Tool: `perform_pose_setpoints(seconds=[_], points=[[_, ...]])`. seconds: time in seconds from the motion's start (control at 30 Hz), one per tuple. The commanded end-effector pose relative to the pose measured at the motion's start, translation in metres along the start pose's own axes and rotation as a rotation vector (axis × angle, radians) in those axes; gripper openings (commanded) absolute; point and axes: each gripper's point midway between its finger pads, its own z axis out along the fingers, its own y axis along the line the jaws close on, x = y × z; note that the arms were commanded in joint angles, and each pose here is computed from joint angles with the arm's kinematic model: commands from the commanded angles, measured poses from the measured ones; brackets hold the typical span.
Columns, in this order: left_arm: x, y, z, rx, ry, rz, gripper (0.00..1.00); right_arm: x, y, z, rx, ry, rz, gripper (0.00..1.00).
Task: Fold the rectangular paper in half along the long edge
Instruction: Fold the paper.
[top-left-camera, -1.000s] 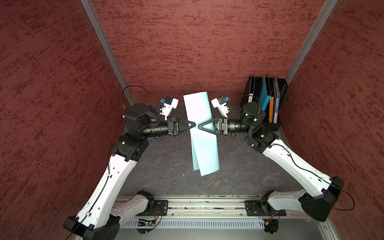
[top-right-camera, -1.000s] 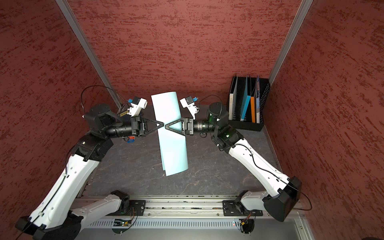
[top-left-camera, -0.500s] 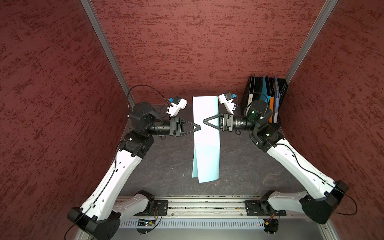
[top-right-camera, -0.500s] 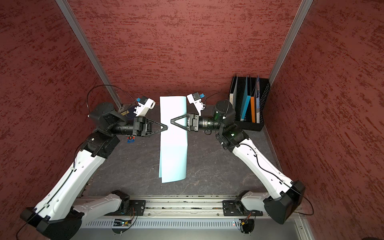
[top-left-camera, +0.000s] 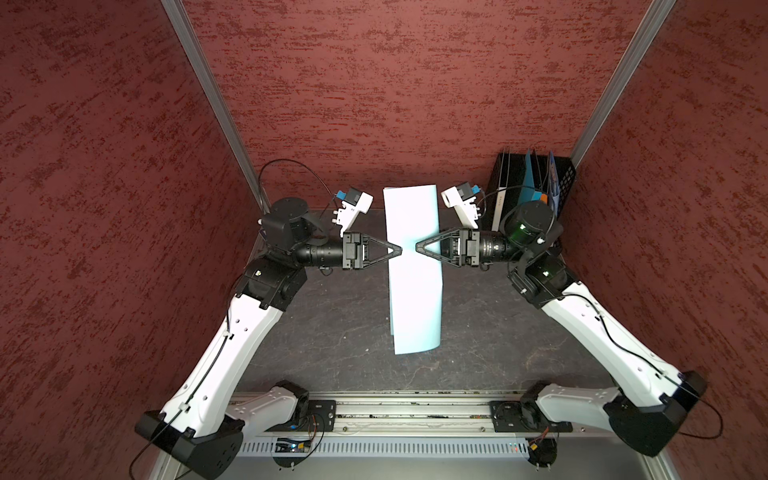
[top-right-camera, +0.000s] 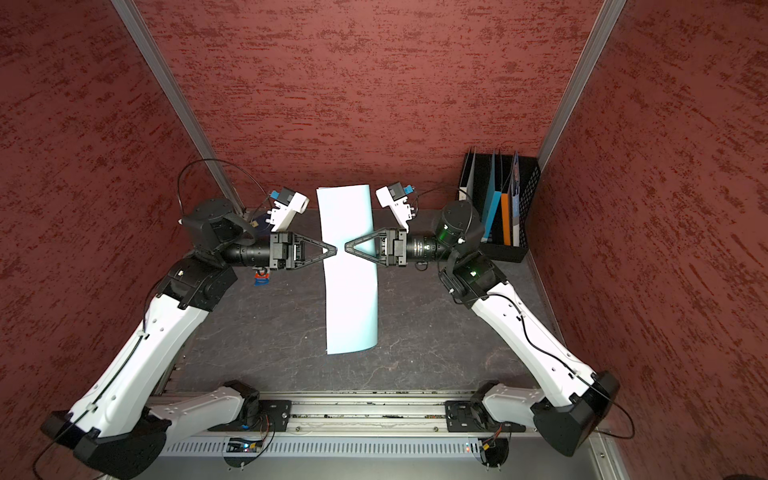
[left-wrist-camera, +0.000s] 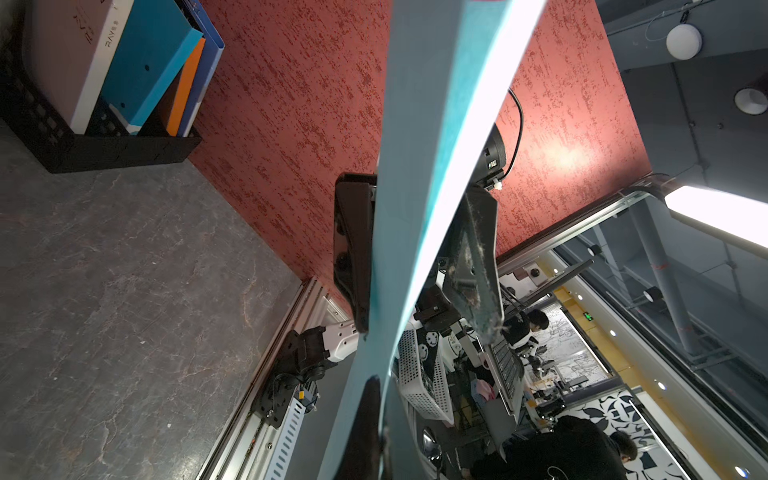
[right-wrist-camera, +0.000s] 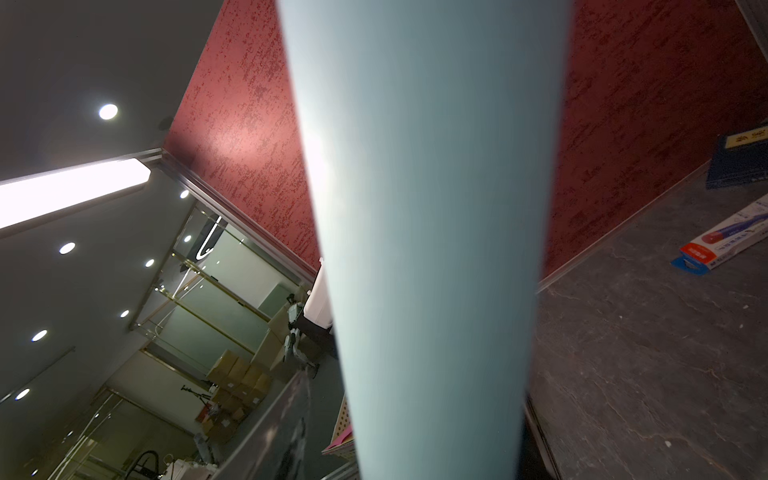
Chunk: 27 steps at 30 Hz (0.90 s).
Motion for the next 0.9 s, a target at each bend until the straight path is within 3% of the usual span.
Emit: perform_pose_setpoints(seconds=[0.0,0.33,0.57,0.87], points=[[-0.003,-0.008,-0.003,-0.014,-0.009,0.068,0.0,0.006,0.006,-0.005,-0.007,0.016,-0.014,0.51],[-0.009,-0.008,0.0,-0.005,-0.011,0.071,0.0,0.009,0.002,-0.005,0.004,0.021,-0.005,0.4],[-0.009,-0.008,0.001,-0.001,-0.006,0.062,0.0,0.008,0.003,-0.006,0.017,0.019,-0.03,0.2],[-0.008,-0.013,-0.004,-0.001,-0.012,0.067,0.0,0.007,-0.004,-0.01,0.063,0.02,-0.032,0.11]])
